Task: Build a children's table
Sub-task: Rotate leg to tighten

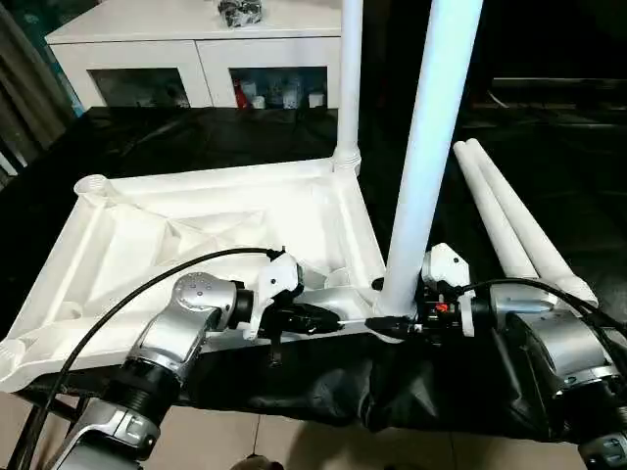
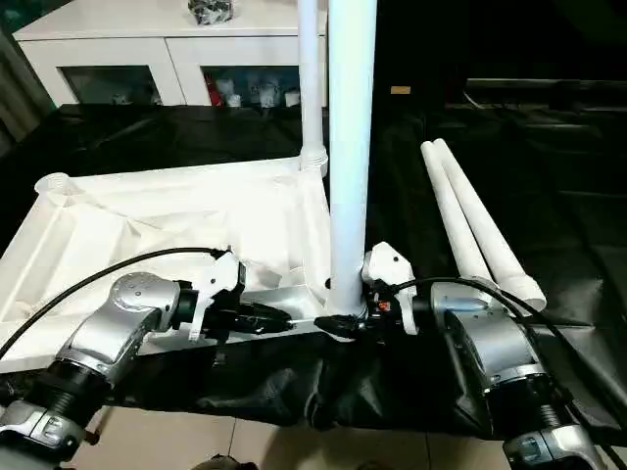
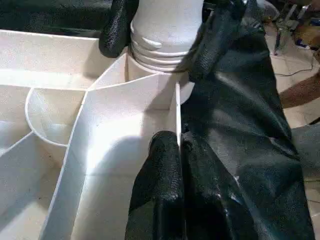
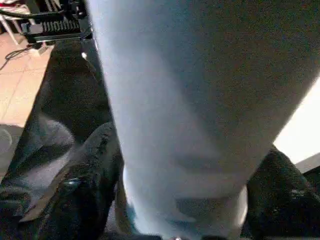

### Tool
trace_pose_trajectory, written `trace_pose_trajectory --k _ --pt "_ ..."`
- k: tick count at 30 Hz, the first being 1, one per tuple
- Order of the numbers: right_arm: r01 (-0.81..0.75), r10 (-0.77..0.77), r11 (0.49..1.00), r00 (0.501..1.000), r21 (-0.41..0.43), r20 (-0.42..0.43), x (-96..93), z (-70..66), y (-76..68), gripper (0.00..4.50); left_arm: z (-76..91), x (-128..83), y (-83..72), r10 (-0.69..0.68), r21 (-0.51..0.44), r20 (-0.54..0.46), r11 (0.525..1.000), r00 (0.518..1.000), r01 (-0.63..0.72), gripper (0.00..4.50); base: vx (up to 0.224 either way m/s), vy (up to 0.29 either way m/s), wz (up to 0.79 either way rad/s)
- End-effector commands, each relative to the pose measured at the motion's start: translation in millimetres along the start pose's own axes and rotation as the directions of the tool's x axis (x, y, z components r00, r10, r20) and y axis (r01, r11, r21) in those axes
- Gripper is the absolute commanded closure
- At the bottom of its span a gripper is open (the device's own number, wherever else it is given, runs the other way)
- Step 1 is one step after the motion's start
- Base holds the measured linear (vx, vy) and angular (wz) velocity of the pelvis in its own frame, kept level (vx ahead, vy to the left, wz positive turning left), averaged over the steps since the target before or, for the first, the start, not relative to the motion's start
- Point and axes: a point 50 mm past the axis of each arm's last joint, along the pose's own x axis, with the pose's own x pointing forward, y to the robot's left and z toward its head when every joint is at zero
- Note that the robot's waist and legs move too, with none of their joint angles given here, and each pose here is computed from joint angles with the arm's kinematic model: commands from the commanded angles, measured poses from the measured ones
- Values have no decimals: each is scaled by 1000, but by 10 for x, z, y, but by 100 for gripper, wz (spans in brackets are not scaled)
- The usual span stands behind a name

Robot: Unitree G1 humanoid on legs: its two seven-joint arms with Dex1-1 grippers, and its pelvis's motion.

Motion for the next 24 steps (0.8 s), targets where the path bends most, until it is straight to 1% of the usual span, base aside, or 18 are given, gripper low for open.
trace_pose_trajectory --k 1,5,8,9,10,12,13,14,15,17,18,19,20,21,22,23,24 --pt "-34 34 999 999 -6 5 10 19 42 169 164 -23 18 -6 60 46 998 999 4 450 0 0 0" --pt "-50 50 999 999 20 13 10 5 69 177 147 -25 8 -12 48 41 999 999 10 450 0 0 0" --pt "-58 57 997 998 44 16 19 -29 91 180 144 -16 15 1 37 49 999 999 -3 450 0 0 0" --pt "-24 23 997 1000 74 17 53 -62 80 180 147 10 49 41 32 48 999 998 -43 450 0 0 0" --pt "50 -54 994 998 101 32 119 -88 41 180 156 61 107 106 31 43 994 993 -107 450 0 0 0" --pt "92 -97 990 994 109 45 156 -92 16 180 162 88 135 137 33 39 990 990 -138 450 0 0 0" --pt "204 -212 970 976 129 48 268 -107 -54 180 196 173 210 218 24 41 975 975 -219 450 0 0 0" --pt "219 -227 967 973 133 47 284 -109 -63 180 201 184 220 229 23 41 973 973 -230 450 0 0 0" --pt "315 -322 937 946 155 26 415 -121 -118 180 245 275 287 303 7 47 953 952 -304 450 0 0 0" --pt "352 -359 922 933 160 19 480 -118 -135 181 267 319 314 334 -3 51 943 941 -334 450 0 0 0" --pt "382 -391 907 920 174 15 542 -112 -149 181 289 357 340 364 -13 54 931 930 -364 450 0 0 0" --pt "457 -469 866 883 200 10 721 -64 -174 181 358 462 392 428 -36 67 904 901 -426 450 0 0 0" --pt "457 -469 866 883 200 10 721 -64 -174 181 358 462 392 428 -36 67 904 901 -426 450 0 0 0" --pt "539 -551 811 834 226 -10 859 -17 -207 181 408 536 436 488 -53 70 873 870 -485 450 0 0 0" --pt "539 -551 811 834 226 -10 859 -17 -207 181 408 536 436 488 -53 70 873 870 -485 450 0 0 0" --pt "581 -598 771 802 260 -18 935 14 -231 181 433 580 447 503 -49 71 865 862 -500 450 0 0 0" --pt "596 -615 757 788 269 -16 983 42 -239 181 457 608 448 506 -52 82 862 858 -504 450 0 0 0"
